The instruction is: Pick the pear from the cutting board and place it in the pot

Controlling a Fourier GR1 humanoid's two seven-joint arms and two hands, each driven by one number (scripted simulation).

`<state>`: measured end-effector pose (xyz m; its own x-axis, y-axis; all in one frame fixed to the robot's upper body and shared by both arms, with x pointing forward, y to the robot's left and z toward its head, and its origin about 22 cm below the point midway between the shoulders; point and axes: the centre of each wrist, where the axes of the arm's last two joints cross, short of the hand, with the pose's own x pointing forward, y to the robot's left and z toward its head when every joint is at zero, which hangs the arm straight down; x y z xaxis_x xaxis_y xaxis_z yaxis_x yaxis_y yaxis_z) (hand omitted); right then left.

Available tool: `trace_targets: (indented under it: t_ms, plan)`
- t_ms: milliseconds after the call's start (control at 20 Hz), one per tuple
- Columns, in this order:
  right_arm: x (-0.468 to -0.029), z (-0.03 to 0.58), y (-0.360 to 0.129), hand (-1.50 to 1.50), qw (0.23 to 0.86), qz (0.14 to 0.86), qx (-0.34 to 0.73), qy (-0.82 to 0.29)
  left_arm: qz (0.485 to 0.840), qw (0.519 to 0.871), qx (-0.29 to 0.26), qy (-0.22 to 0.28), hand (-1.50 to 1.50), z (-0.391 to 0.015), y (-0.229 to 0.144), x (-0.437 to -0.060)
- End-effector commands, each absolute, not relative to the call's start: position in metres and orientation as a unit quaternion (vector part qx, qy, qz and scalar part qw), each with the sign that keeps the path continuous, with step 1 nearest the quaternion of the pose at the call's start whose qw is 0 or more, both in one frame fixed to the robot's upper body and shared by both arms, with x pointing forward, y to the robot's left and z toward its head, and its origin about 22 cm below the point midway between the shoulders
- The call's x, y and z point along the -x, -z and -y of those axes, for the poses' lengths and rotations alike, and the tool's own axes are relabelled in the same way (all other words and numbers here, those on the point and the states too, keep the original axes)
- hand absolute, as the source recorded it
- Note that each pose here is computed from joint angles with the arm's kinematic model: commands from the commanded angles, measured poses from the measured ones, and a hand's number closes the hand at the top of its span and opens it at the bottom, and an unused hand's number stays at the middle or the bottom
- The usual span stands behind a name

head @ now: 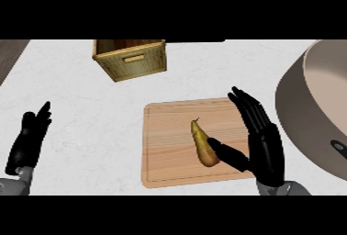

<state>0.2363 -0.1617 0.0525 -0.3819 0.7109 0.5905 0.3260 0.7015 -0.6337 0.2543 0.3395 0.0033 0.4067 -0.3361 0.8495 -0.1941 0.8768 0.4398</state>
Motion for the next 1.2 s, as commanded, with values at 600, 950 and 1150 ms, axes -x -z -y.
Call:
trace_targets:
  t_ms: [600, 950, 1150]
  plan:
    - [-0.173, 0.067, -0.078, -1.50, 0.585, 0.502, 0.452, -0.449, 0.542, 0.800, -0.254, 0.041, 0.00, -0.337, -0.030, -0.268]
    - [-0.165, 0.036, -0.112, -1.50, 0.609, 0.438, 0.473, -0.462, 0.545, 0.802, -0.237, 0.059, 0.00, -0.333, -0.031, -0.265]
    - [-0.191, 0.044, -0.119, -1.50, 0.631, 0.429, 0.476, -0.436, 0.550, 0.798, -0.241, 0.054, 0.00, -0.325, -0.032, -0.266]
